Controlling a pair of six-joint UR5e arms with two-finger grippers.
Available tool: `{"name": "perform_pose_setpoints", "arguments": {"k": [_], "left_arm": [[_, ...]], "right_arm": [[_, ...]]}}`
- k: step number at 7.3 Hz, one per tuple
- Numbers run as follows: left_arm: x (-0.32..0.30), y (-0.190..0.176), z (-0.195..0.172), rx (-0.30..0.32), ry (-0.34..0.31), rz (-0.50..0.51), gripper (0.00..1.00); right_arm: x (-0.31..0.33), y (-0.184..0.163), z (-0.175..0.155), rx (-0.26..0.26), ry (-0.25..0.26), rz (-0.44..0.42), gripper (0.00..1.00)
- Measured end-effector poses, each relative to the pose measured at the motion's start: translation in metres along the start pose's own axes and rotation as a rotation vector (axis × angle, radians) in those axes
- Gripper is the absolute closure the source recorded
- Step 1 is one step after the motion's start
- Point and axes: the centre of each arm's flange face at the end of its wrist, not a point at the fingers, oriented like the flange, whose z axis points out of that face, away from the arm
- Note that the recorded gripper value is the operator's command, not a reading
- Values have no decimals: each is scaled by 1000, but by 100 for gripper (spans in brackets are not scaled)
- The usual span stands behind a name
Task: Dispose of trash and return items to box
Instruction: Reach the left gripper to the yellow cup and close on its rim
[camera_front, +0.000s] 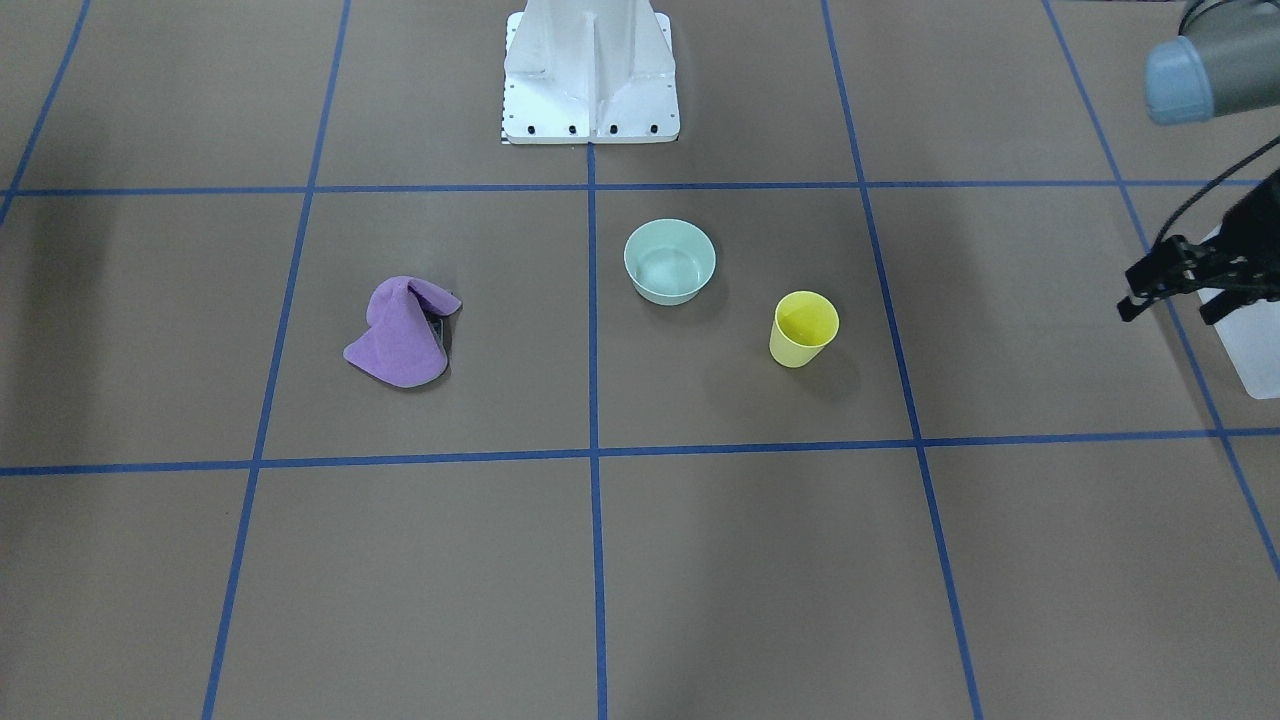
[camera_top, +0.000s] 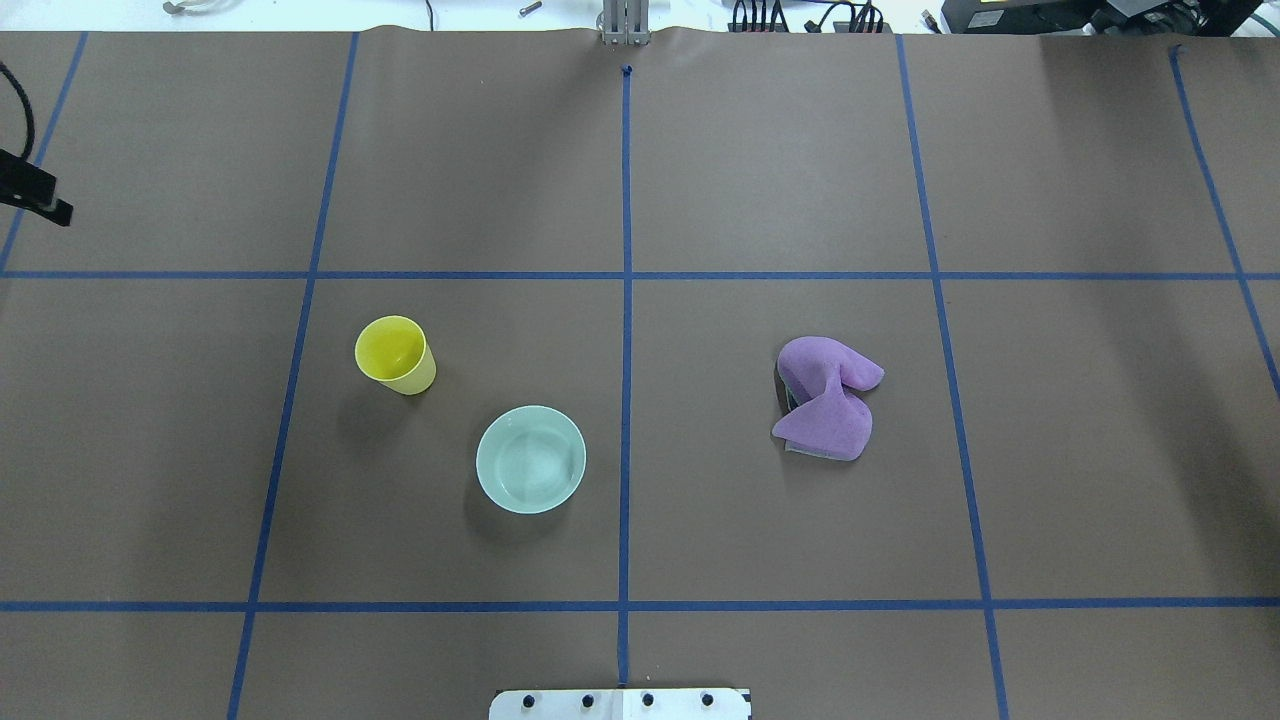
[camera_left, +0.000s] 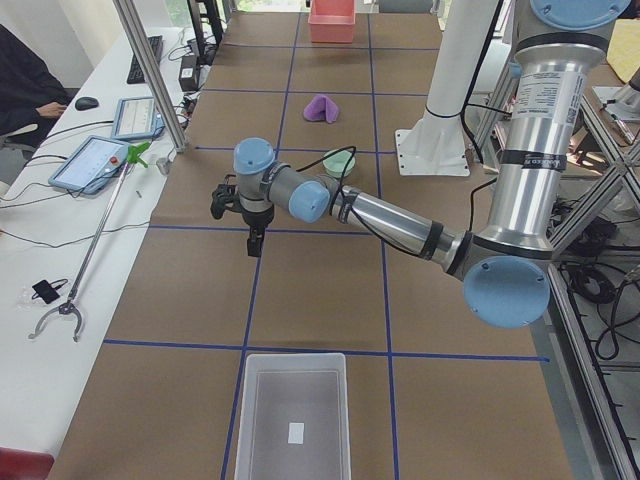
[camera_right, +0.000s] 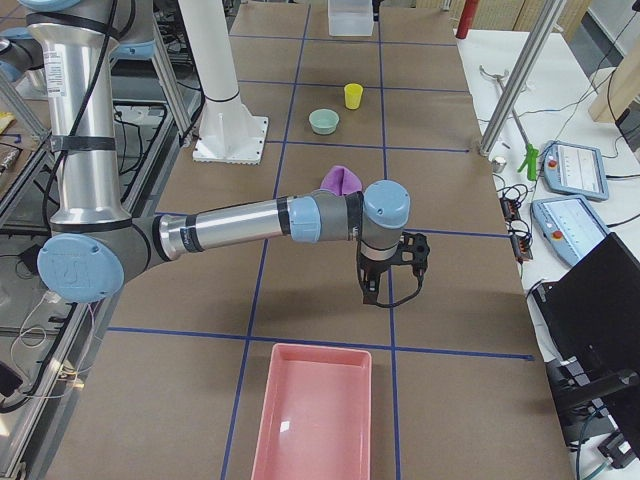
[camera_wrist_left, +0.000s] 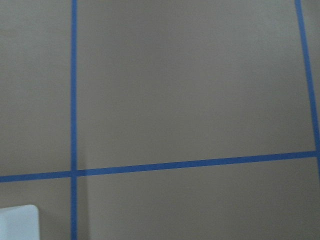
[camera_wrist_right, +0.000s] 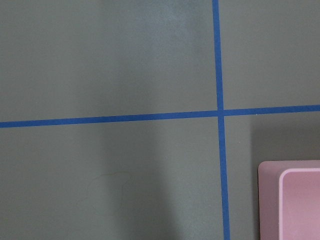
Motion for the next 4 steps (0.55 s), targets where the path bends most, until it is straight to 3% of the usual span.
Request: {"name": "perform_pose_setpoints", "arguments": {"k": [4], "left_arm": [[158, 67, 69, -36, 52, -159, 3]], "right_arm": [[-12, -4, 7, 6, -4, -37, 0]]}}
